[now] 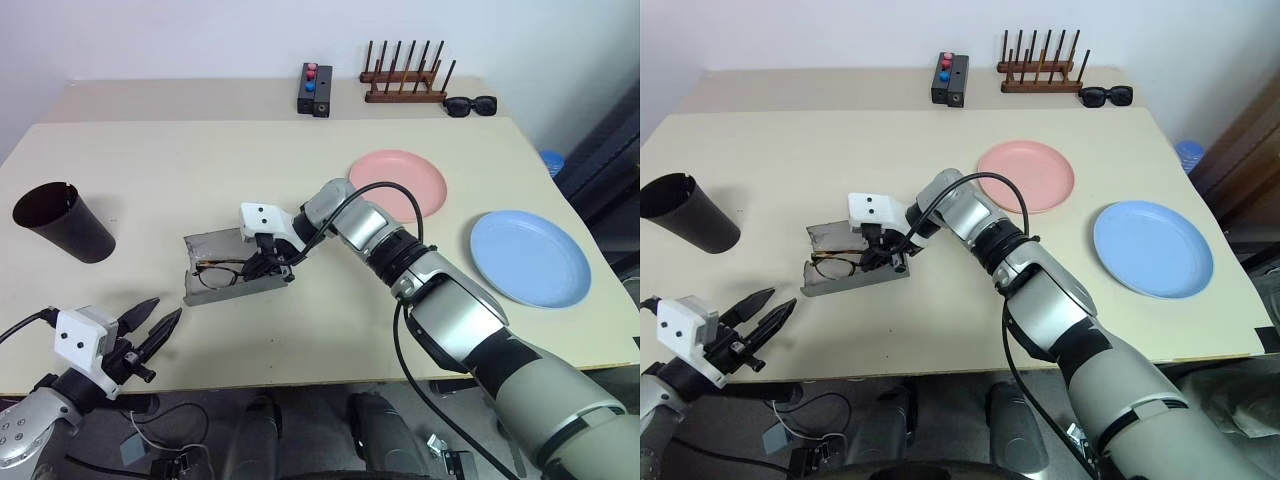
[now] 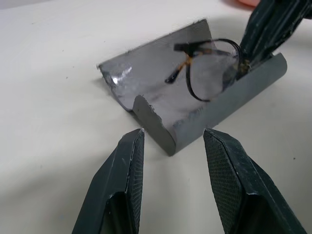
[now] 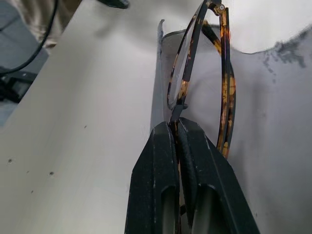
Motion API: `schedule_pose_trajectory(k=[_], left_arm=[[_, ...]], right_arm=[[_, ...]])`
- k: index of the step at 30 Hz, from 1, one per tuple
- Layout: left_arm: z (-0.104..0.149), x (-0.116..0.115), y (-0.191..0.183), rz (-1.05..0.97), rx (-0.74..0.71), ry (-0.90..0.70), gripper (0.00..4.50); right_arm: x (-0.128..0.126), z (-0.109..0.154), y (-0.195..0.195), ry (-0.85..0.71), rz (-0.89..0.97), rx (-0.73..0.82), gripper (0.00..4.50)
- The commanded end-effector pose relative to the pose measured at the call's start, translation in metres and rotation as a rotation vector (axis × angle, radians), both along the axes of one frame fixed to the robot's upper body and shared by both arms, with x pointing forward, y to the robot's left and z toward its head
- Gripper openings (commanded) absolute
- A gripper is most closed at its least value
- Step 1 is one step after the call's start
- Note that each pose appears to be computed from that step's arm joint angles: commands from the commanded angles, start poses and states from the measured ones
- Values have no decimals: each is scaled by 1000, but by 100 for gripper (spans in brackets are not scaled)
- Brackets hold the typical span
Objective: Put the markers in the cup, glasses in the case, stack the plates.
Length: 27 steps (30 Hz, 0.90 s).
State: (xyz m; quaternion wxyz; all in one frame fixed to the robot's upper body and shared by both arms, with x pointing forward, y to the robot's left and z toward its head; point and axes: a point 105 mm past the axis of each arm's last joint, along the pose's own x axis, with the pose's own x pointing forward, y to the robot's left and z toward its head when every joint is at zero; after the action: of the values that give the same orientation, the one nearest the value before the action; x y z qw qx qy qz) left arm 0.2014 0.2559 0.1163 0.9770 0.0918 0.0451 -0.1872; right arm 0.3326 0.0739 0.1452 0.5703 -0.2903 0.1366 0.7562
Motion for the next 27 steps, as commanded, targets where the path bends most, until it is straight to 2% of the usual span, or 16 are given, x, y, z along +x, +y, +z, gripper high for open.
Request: schedule_pose_trajectory(k=[1, 4, 5, 10, 13, 15, 18, 20, 24, 27], left_arm=[[11, 3, -3, -18, 22, -36, 194], [13, 7, -3, -18, 24, -39, 194], [14, 8, -3, -19, 24, -40, 194], [30, 25, -1, 13, -60, -71, 194], [44, 46, 1, 30, -110, -78, 104], [50, 55, 1, 36, -125, -74, 9], [61, 95, 5, 81, -43, -53, 3], [69, 119, 7, 123, -46, -37, 3], [77, 158, 2, 172, -103, 62, 3], [72, 173, -8, 151, -68, 185, 3]], right_arm=[[3, 16, 5, -33, 9, 39, 91], [7, 29, 8, -53, -16, 105, 254], [9, 35, 9, -60, -25, 128, 291], [16, 63, 1, -111, -62, 248, 291], [11, 63, -14, -147, -54, 281, 294], [4, 61, -21, -153, -50, 290, 294], [-17, 47, -44, -126, -85, 318, 294], [-30, 40, -56, -102, -127, 328, 294], [-44, 38, -74, -79, -225, 352, 294], [-50, 40, -85, -67, -295, 363, 294]])
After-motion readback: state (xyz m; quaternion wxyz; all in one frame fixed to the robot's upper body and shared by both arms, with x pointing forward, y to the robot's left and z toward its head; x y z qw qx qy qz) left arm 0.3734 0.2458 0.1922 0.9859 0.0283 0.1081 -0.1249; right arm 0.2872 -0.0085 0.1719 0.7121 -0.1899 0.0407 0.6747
